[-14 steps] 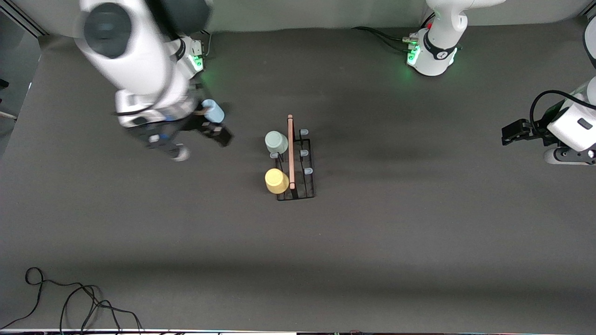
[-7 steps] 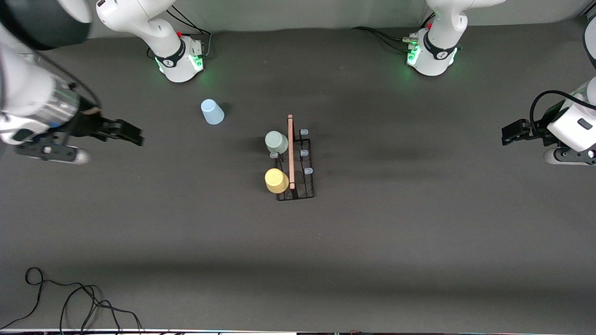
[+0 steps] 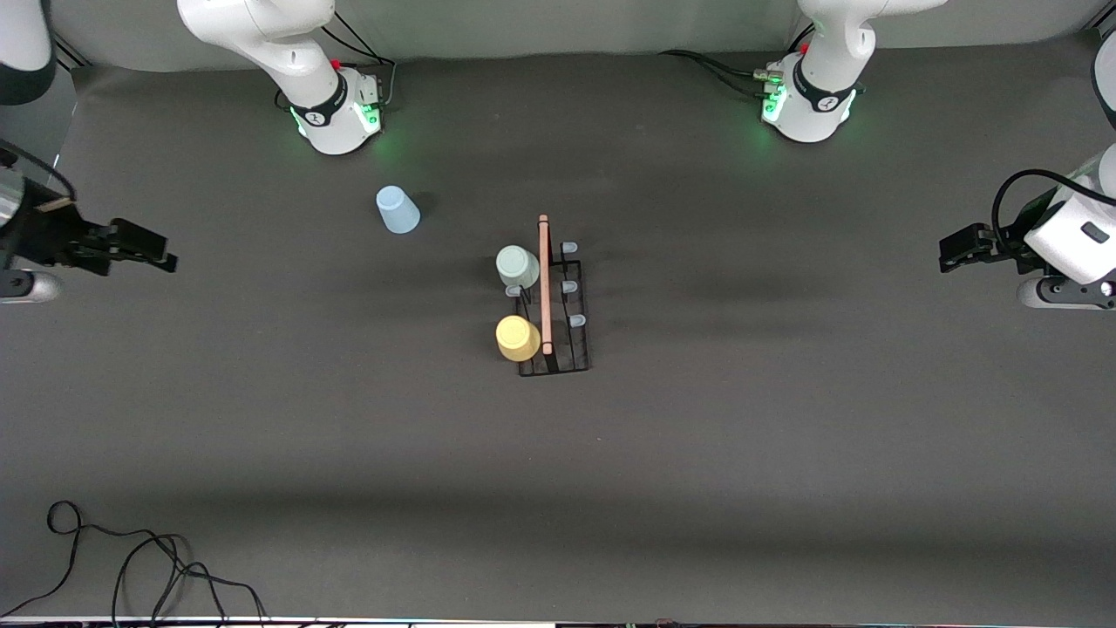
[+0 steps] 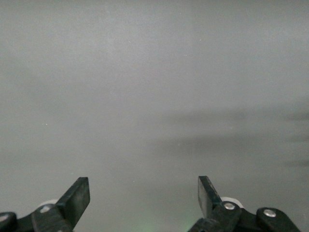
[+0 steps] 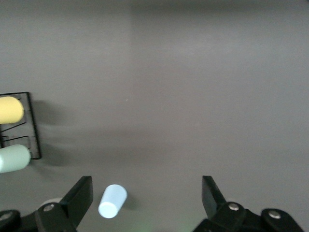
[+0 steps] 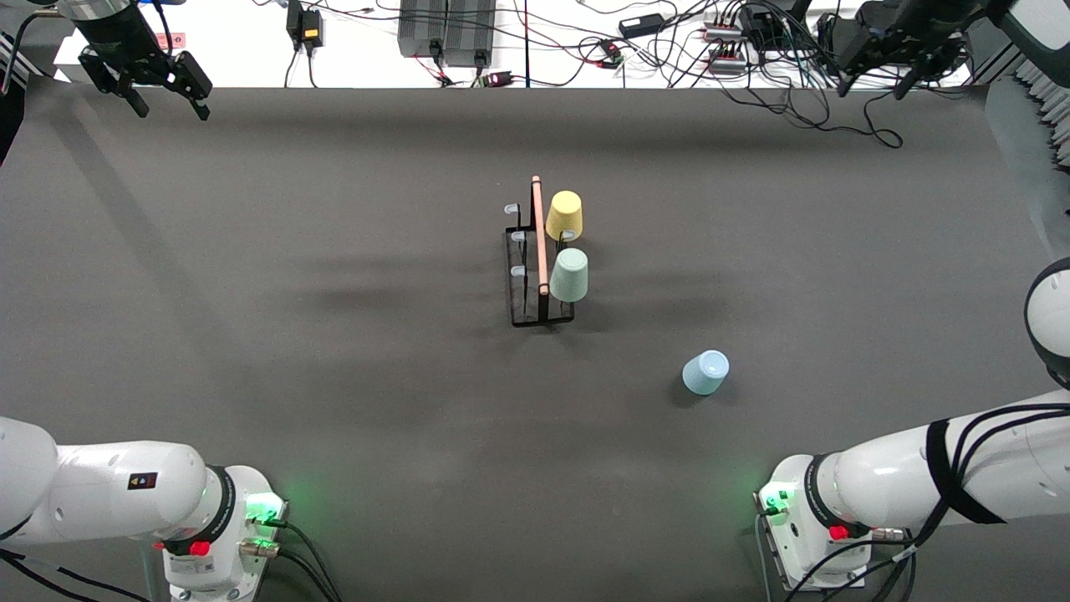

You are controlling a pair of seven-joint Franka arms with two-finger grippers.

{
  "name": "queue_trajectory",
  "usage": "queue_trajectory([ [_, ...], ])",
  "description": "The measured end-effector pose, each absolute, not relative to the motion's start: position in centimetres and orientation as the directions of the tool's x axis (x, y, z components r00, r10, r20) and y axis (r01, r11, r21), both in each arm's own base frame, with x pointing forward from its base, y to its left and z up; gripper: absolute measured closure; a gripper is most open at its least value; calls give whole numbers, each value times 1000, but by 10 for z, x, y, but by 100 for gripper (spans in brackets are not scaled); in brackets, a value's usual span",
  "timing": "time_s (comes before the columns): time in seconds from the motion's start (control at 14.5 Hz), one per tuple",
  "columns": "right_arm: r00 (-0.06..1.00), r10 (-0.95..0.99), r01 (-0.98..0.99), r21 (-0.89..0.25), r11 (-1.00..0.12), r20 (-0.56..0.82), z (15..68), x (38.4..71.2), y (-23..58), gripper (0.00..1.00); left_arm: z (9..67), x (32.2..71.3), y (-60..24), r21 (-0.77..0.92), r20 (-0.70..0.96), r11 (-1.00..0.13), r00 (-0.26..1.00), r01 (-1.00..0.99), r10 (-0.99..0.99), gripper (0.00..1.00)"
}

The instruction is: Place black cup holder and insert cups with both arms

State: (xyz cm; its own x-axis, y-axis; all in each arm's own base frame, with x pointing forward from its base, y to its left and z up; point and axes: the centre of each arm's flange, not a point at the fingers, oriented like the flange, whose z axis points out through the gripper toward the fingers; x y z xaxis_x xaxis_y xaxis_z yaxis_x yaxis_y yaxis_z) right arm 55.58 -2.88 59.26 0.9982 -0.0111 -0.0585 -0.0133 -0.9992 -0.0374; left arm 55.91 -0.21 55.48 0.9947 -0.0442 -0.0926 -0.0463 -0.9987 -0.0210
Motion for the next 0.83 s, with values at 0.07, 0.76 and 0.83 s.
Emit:
queue_trajectory([
  [0.07, 999, -6, -8, -26, -1000, -51, 594, 557, -29, 0, 555, 559, -2, -21, -93, -999, 995, -46, -44, 0],
  [0.76, 998, 51, 51, 10, -999, -33, 601, 559, -20, 0, 555, 559, -2, -21, -93, -999, 995, -46, -44, 0],
  [0.83, 998, 51, 51, 10, -999, -33, 601, 559, -20, 0, 555, 559, -2, -21, -93, -999, 995, -46, -44, 0],
])
